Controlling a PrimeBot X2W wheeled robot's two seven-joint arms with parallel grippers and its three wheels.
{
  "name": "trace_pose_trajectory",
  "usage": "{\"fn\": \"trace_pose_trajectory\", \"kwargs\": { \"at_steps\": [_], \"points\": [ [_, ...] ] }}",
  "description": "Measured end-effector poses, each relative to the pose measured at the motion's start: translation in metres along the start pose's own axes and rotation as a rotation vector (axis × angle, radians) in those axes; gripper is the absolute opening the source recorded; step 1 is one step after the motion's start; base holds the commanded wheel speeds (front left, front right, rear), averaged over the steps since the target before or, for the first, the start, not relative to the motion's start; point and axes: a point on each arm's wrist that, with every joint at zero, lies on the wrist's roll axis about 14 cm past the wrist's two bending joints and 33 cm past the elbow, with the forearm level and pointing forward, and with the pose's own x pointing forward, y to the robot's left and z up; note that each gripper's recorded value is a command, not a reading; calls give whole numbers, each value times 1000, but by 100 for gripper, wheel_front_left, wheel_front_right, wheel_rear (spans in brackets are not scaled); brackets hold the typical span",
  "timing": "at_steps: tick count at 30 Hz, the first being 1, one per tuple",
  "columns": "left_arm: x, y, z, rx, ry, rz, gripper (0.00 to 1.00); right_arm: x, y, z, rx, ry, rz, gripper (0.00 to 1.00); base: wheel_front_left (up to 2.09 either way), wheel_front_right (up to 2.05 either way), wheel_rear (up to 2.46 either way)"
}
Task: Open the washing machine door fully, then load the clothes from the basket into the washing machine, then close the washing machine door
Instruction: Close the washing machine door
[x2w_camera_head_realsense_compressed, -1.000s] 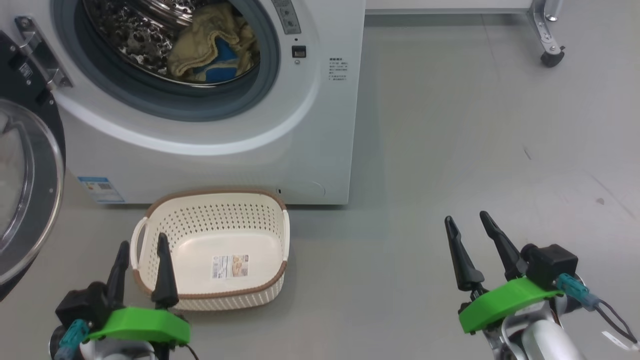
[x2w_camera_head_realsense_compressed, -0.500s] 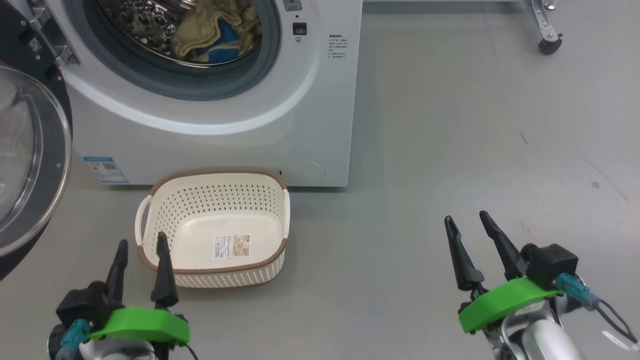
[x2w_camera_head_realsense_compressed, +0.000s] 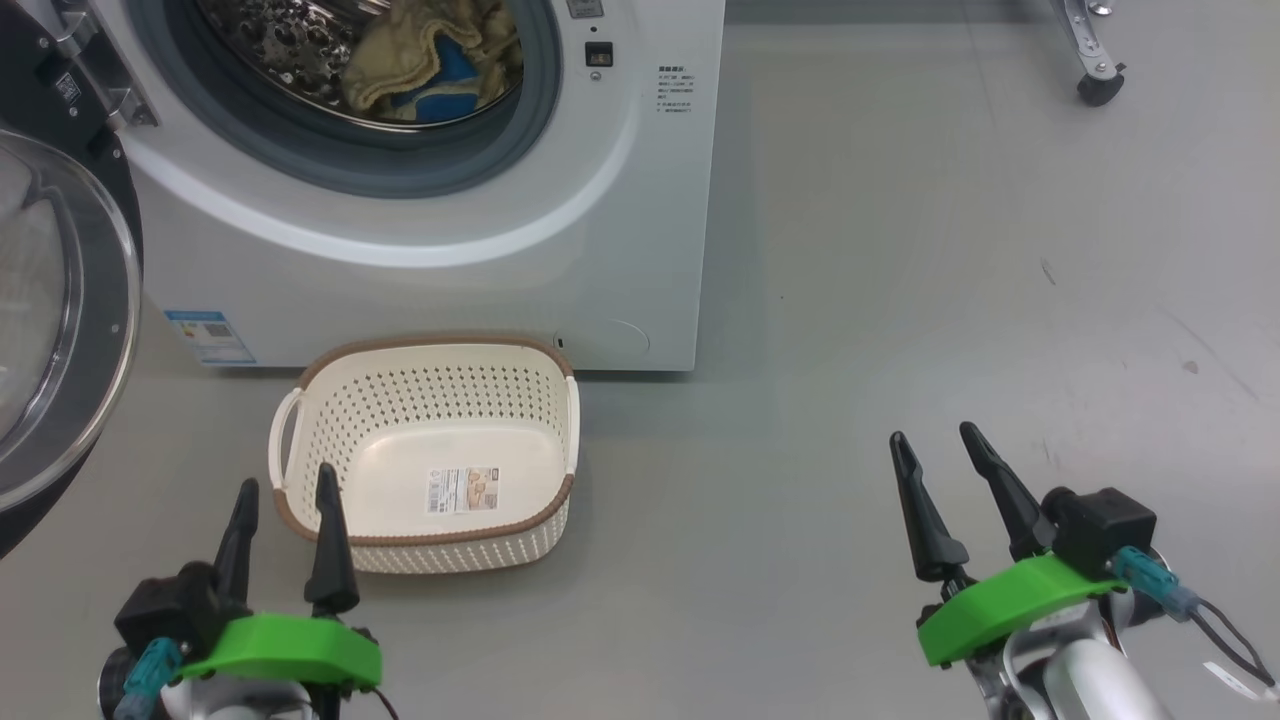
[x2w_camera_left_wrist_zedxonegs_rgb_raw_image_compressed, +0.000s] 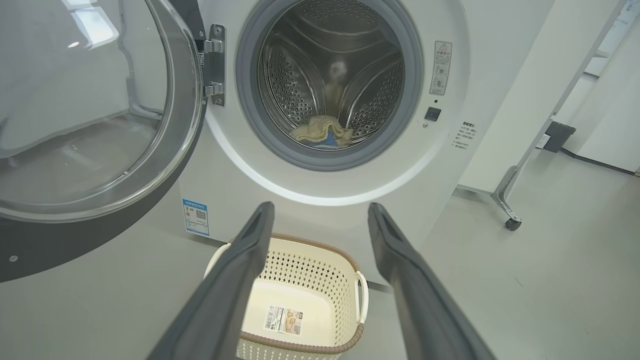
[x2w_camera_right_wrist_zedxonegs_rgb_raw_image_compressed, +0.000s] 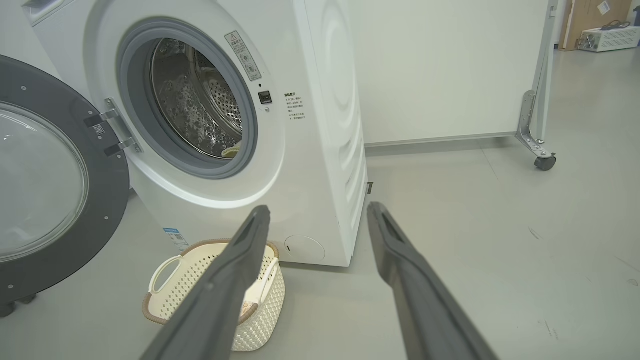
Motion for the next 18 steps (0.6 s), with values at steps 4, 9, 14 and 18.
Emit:
{"fn": "trace_pose_trajectory", "kwargs": {
  "at_steps": [4,9,14,18],
  "points": [
    [0,0,0,1,0,-1,100,0,0,0,5,0,-1,100,0,0,0],
    [-1,-1,0,7,0,-3,100,0,0,-1,5,1,0,100,0,0,0],
    [-1,-1,0,7,0,-2,100,0,1,0,5,-1,2,100,0,0,0],
    [-2,-1,1,8,-3,-3,100,0,1,1,4,-3,3,100,0,0,0]
  ]
}}
